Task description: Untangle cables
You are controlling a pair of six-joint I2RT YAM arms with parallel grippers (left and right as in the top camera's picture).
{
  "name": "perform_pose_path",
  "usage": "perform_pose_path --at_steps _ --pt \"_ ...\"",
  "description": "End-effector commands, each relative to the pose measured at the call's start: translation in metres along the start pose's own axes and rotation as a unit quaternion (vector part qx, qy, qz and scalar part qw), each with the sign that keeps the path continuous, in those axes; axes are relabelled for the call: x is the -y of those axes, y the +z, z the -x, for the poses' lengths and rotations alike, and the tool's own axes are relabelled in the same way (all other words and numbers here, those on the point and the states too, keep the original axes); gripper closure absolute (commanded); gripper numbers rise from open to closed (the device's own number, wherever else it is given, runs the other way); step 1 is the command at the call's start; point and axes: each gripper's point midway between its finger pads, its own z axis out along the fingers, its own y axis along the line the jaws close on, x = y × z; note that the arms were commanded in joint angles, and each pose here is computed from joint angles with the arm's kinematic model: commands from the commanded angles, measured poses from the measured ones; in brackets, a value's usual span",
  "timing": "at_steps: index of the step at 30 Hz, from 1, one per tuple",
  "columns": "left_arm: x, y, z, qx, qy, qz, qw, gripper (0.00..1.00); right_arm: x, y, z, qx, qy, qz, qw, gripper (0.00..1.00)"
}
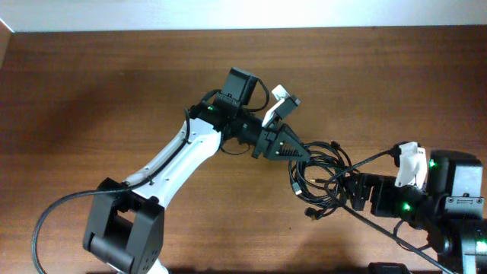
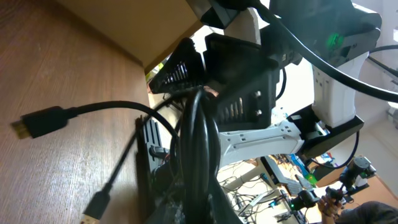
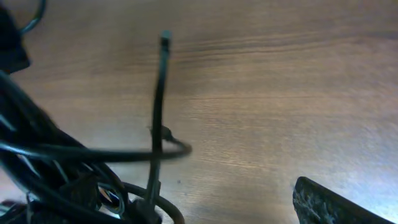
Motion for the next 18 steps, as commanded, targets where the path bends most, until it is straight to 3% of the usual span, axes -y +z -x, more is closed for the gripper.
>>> perform_pose_path --at_steps 1,13,18 --pt "0.019 -0.001 0.011 0.003 0.025 -0.019 1.0 1.0 -0.027 -0.005 0.001 0.006 -0.05 0.074 0.996 0.01" --pt "0.007 -0.001 0.008 -0.001 0.014 0.018 1.0 1.0 -0.03 -0.005 0.001 0.007 -0.067 0.084 0.994 0.01" --pt "-0.042 -0.01 -0.005 -0.008 -0.118 0.165 0.979 1.0 -0.024 -0.004 0.001 0.007 -0.064 0.068 0.996 0.01"
